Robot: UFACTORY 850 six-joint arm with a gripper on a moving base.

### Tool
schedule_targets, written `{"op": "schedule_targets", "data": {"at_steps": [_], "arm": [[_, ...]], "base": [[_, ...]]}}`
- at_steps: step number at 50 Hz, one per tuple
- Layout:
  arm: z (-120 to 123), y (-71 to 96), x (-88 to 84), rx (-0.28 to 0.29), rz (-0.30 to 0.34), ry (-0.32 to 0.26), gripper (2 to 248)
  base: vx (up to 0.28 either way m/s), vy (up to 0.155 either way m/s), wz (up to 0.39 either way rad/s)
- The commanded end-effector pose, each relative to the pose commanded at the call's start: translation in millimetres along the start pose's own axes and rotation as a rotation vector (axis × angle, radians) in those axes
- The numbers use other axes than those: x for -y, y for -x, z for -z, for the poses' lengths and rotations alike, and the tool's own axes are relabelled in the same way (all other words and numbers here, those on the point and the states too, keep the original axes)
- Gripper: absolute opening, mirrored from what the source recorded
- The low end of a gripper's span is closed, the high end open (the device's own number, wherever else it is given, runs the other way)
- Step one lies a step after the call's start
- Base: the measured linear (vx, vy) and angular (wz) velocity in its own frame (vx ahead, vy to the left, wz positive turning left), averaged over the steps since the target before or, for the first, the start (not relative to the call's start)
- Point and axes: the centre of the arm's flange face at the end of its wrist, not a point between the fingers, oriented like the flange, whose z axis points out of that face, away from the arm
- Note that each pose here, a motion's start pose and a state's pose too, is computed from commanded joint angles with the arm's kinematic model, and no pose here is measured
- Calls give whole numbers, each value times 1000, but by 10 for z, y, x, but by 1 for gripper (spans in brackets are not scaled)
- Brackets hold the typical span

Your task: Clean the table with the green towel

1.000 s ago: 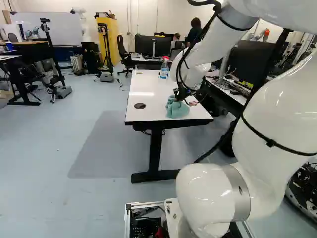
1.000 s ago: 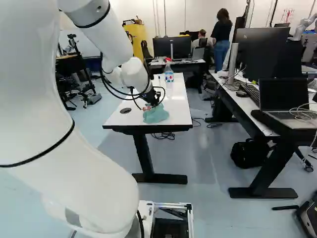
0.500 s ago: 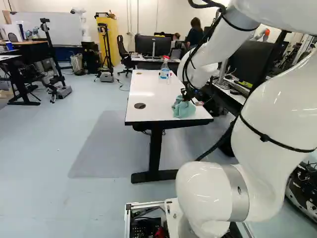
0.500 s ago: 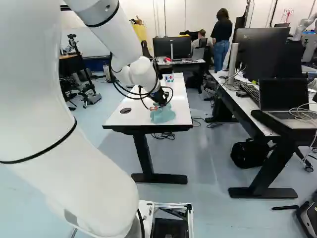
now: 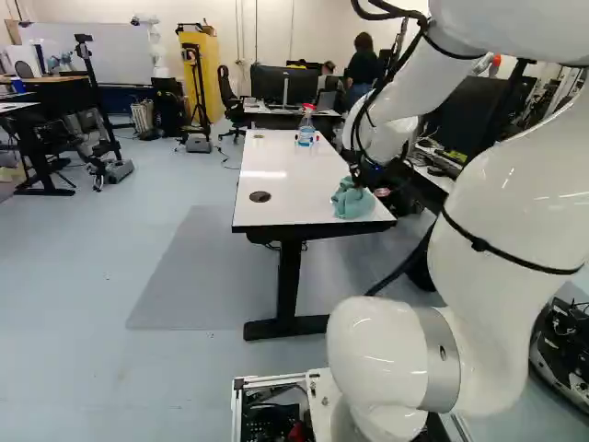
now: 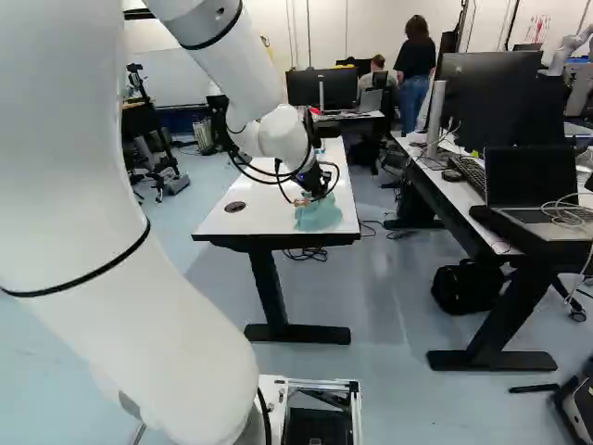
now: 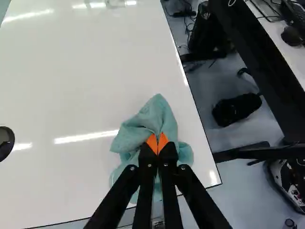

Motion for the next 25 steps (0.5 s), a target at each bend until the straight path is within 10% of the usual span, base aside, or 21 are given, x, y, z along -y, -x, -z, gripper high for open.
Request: {"op": "schedule_targets", "data": {"at_steps": [25], "arm": [[-46, -38, -192, 2, -31, 25, 44]], "base": [[0, 0, 0]]}}
